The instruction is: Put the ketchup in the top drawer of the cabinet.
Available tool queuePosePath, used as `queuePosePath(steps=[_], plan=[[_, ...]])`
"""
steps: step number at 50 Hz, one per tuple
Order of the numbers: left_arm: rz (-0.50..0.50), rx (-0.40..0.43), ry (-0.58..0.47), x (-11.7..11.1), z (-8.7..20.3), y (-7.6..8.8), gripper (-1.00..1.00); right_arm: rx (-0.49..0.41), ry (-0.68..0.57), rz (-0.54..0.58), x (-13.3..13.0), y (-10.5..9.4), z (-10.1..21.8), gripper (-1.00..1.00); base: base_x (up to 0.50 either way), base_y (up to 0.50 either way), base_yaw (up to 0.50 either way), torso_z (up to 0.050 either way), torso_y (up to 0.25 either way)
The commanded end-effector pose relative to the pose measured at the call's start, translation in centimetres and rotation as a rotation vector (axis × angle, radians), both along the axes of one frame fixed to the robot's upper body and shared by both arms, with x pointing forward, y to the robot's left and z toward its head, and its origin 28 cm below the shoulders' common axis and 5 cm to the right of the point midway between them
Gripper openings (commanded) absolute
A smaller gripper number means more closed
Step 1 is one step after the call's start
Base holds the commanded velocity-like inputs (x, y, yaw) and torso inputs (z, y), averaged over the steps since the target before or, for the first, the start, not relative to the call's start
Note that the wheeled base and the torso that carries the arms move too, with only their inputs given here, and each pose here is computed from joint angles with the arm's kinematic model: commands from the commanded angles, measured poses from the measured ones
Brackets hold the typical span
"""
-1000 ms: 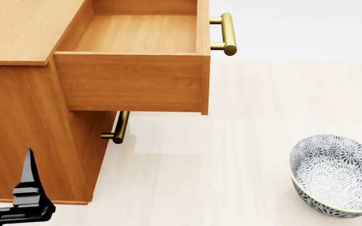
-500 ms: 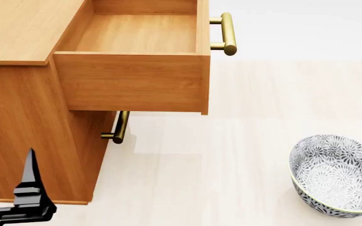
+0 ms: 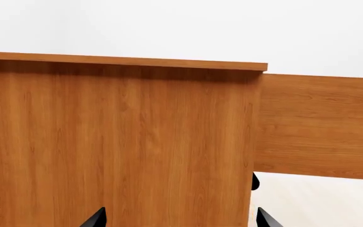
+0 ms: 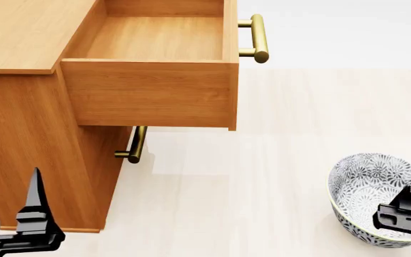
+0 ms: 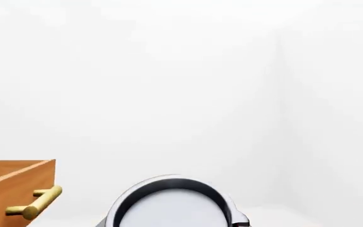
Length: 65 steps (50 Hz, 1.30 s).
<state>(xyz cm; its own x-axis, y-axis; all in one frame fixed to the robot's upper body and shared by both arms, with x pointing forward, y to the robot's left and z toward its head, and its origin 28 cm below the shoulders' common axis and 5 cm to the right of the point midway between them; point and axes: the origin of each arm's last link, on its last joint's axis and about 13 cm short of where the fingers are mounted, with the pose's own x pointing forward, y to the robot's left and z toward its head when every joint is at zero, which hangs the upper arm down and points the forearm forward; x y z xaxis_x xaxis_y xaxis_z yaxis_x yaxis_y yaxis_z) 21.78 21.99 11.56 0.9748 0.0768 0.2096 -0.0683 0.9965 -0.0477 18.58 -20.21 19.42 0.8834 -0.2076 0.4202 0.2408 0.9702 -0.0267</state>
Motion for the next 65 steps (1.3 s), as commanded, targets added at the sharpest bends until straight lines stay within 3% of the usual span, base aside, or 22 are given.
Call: queuePosePath(steps=[1,21,45,47,65], plan=[[0.002,-0.001,-0.002,0.0,0.1,0.0,1.0,-0.086,-0.095,0.031,0.3,1.2,4.0,-1.0,0.0,0.0,0.0,0.0,0.0],[0.005,0.001,-0.002,0.1,0.0,0.0,1.0,-0.139,-0.223,0.057,0.5,1.9,9.1,-1.0,0.0,0.0,0.0,0.0,0.0],[0.005,-0.002,0.0,0.1,-0.1,0.1,1.0,-0.151,-0.265,0.069,0.5,2.2,10.1,-1.0,0.0,0.0,0.0,0.0,0.0],[0.008,-0.003,-0.002,0.1,-0.2,0.1,1.0,-0.146,-0.346,0.128,1.2,3.0,12.0,-1.0,0.0,0.0,0.0,0.0,0.0],[0.021,-0.008,-0.017,-0.3,0.1,0.4,1.0,-0.115,-0.457,0.292,3.4,5.3,15.9,-1.0,0.0,0.0,0.0,0.0,0.001]])
